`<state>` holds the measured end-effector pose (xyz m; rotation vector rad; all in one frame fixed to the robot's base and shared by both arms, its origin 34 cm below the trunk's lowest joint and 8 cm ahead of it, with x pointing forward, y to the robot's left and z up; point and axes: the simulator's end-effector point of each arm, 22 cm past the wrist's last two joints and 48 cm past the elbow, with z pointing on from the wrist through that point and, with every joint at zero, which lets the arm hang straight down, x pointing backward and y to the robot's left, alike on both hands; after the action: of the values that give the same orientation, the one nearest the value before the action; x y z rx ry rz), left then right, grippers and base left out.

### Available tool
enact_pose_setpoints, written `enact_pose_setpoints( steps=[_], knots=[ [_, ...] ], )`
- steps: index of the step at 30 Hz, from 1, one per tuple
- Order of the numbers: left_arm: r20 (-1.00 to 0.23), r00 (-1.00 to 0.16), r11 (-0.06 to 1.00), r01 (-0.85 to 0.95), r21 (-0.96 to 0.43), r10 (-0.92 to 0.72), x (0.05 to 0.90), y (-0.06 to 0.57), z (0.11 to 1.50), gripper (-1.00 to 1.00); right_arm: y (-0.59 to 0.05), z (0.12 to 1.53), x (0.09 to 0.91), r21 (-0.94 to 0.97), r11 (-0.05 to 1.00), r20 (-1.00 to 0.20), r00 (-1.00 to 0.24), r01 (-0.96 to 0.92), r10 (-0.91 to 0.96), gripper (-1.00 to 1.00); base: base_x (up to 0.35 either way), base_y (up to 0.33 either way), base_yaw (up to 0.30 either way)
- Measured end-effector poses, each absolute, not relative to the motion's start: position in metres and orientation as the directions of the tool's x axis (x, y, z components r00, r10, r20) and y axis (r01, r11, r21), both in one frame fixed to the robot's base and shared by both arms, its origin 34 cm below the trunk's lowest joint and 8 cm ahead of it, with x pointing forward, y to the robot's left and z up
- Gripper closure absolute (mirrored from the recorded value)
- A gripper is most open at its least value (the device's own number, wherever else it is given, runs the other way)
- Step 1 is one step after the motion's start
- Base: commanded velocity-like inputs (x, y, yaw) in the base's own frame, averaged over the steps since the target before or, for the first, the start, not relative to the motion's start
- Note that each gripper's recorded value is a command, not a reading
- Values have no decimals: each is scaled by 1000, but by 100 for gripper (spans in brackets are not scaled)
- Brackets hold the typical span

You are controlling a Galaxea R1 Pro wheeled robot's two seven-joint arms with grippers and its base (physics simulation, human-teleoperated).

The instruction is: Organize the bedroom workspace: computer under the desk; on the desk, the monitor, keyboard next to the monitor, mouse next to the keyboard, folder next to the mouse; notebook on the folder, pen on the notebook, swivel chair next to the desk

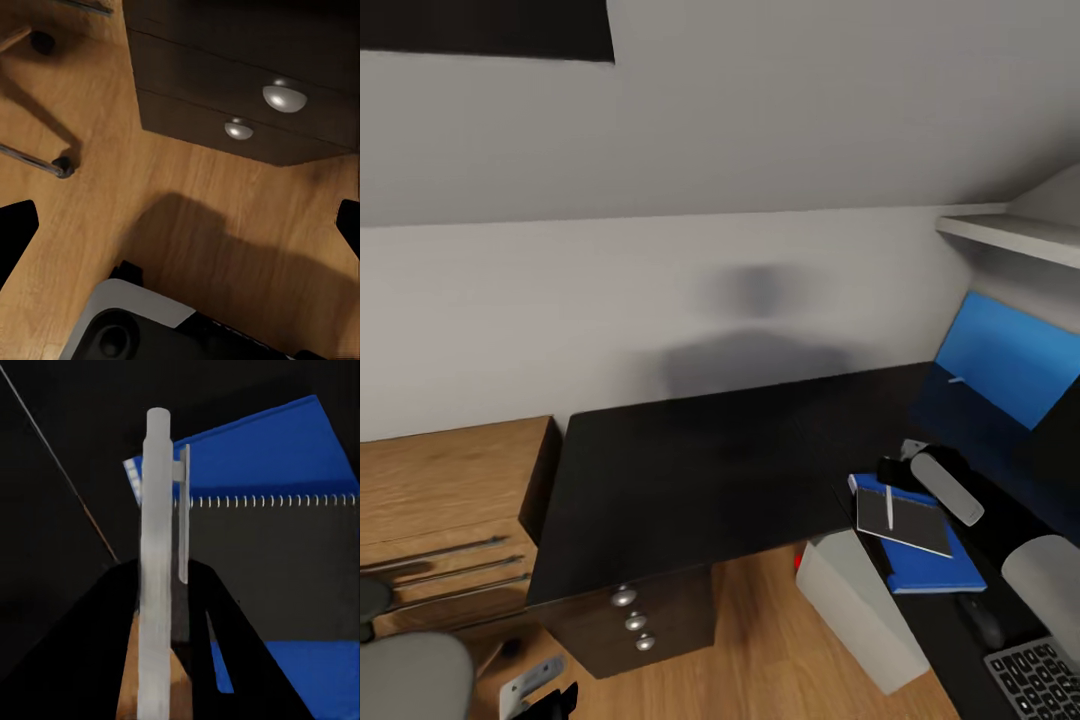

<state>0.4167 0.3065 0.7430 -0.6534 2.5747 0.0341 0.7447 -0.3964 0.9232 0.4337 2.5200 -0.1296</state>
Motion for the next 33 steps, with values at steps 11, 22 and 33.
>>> enact_pose_setpoints(
  steps=[11, 22, 33],
  knots=[
    [-459, -769, 885, -455, -94, -444, 417, 306, 744, -100, -413, 922, 749, -78, 944, -600, -771, 321, 212, 100, 0, 0, -132],
    [-459, -771, 886, -454, -89, -441, 419, 307, 740, -100, -426, 921, 756, -147, 935, -634, -756, 322, 161, 100, 0, 0, 0],
    [-459, -772, 887, -454, -87, -440, 423, 307, 731, -100, -435, 905, 753, -167, 928, -618, -769, 333, 165, 100, 0, 0, 0]
  ],
)
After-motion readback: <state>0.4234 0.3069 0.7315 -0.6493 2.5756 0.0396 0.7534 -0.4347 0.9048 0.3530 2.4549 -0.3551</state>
